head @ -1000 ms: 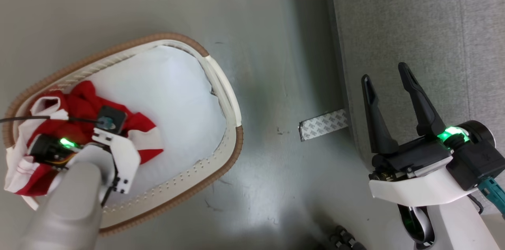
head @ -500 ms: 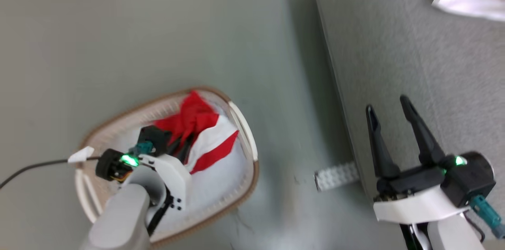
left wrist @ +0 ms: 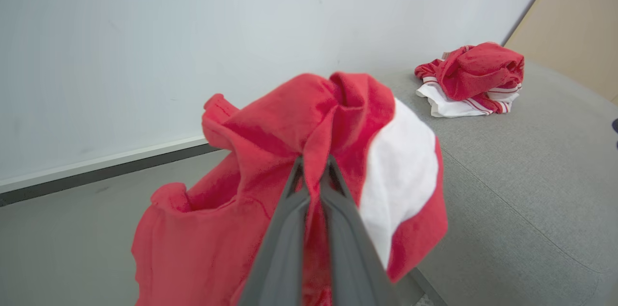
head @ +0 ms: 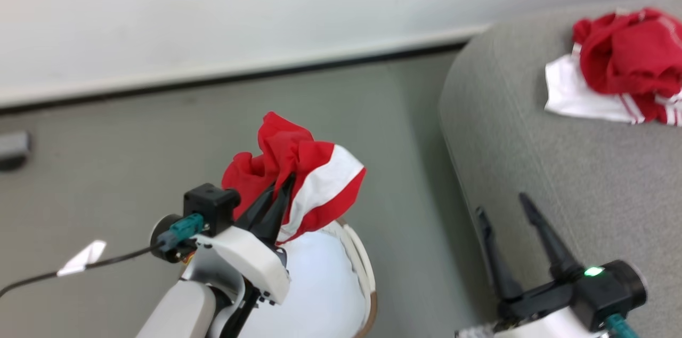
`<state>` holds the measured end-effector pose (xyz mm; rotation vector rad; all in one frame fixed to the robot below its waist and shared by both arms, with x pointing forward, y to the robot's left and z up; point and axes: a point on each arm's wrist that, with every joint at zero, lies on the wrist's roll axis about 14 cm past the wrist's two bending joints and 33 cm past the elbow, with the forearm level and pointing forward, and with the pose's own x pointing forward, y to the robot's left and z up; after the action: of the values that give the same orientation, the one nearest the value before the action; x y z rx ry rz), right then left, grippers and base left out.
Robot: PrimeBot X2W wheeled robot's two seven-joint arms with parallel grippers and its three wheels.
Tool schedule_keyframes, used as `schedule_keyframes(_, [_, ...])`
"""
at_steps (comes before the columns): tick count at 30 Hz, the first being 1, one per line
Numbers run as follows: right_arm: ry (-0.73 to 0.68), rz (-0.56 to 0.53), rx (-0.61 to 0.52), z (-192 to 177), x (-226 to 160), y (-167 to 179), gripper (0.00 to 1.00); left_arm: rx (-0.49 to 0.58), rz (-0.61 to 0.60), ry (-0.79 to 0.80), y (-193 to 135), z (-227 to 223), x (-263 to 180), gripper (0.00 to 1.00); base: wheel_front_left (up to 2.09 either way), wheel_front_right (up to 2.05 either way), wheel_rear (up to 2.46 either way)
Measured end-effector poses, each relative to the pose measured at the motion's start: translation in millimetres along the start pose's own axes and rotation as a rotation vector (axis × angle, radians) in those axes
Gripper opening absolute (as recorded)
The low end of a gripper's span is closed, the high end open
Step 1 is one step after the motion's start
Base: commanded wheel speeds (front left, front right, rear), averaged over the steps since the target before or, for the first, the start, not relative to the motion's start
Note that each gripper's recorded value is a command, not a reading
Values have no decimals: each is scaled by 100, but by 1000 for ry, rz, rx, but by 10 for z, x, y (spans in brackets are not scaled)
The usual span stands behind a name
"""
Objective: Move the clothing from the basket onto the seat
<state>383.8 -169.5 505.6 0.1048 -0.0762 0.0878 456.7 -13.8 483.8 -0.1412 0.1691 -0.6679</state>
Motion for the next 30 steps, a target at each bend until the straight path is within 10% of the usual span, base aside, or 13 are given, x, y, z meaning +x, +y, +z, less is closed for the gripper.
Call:
schedule_keyframes(13, [-144,246,5,487,-272,867,100,57,-57,-228,-582,1056,-539,0,0,0,0])
schedule_keyframes(30, [-160,430,179,651,-187,1430,100,57,-176,-219,-1106,1074,-686,0,0,0,0])
